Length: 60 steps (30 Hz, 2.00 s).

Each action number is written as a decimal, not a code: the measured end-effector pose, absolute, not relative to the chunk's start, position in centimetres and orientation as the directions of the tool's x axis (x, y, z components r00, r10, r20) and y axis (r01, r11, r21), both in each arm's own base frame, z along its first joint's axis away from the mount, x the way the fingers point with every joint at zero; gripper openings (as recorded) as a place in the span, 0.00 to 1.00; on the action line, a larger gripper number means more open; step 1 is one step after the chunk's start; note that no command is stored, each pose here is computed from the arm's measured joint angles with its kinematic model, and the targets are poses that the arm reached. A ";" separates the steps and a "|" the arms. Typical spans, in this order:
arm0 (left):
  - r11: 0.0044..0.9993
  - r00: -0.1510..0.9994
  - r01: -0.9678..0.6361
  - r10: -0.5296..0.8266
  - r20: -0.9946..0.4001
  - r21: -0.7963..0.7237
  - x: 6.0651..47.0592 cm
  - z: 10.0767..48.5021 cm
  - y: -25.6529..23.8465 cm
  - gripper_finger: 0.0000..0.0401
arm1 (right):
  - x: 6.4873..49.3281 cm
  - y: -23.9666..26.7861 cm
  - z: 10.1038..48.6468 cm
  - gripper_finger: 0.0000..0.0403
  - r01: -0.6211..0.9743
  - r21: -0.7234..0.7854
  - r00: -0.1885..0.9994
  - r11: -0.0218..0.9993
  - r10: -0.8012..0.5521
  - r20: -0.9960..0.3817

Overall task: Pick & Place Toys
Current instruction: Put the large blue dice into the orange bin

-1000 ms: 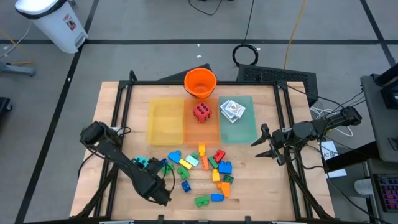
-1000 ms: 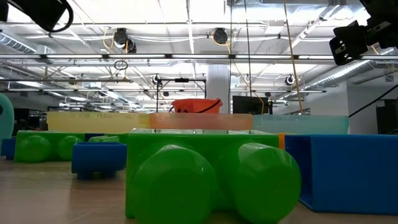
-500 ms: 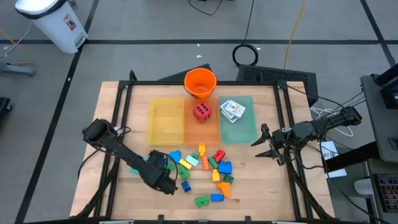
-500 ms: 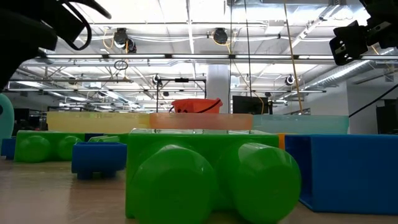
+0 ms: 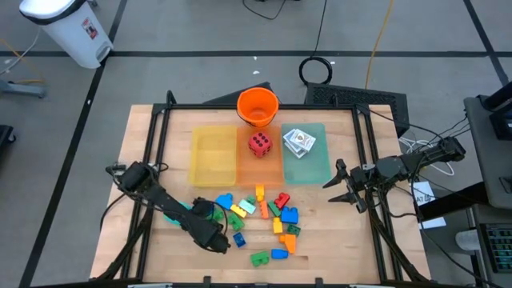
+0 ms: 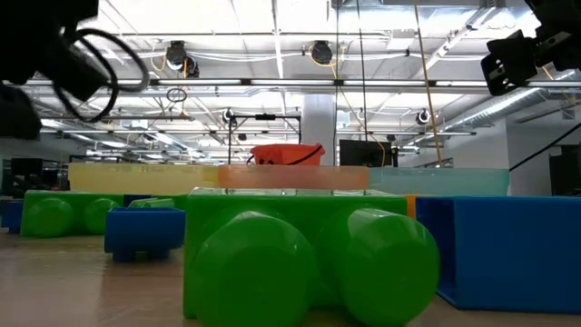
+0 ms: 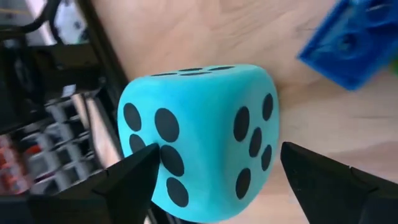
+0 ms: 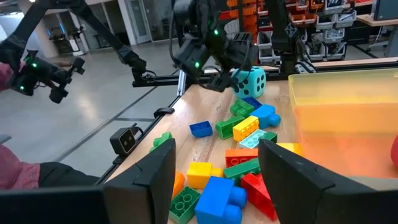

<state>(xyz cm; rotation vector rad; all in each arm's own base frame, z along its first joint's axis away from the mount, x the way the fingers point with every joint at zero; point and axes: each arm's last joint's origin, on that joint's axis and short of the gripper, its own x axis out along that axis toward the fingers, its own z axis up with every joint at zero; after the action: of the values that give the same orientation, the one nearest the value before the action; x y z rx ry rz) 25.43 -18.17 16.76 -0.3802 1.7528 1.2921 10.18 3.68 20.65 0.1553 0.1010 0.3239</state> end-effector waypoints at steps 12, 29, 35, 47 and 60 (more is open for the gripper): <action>0.409 -0.625 -0.638 0.221 -0.749 0.653 25.3 15.3 -18.4 0.57 | 10.2 3.7 20.6 0.49 -0.308 0.168 0.943 0.936 0.324 -0.075; 0.409 -0.617 -0.647 0.214 -0.757 0.643 25.3 15.6 -18.4 0.37 | 10.2 3.7 20.6 0.49 -0.308 0.168 0.943 0.936 0.324 -0.076; 0.406 -0.536 -0.733 0.150 -0.831 0.546 25.0 18.1 -18.4 0.31 | 10.2 3.7 20.6 0.49 -0.307 0.168 0.943 0.937 0.323 -0.076; 0.345 -0.256 -0.889 0.174 -0.951 0.302 21.8 25.2 -17.7 0.26 | 10.2 3.7 20.6 0.49 -0.306 0.168 0.944 0.937 0.322 -0.075; 0.354 0.021 -0.932 0.267 -0.963 0.078 20.0 29.0 -15.9 0.22 | 10.2 3.7 20.6 0.49 -0.306 0.168 0.944 0.937 0.321 -0.075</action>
<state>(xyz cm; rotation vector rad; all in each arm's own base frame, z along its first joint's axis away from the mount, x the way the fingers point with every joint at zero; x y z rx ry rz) 19.96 -15.94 29.04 -0.7309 1.1839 1.0709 10.19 3.67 20.64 0.1550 0.1022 0.3208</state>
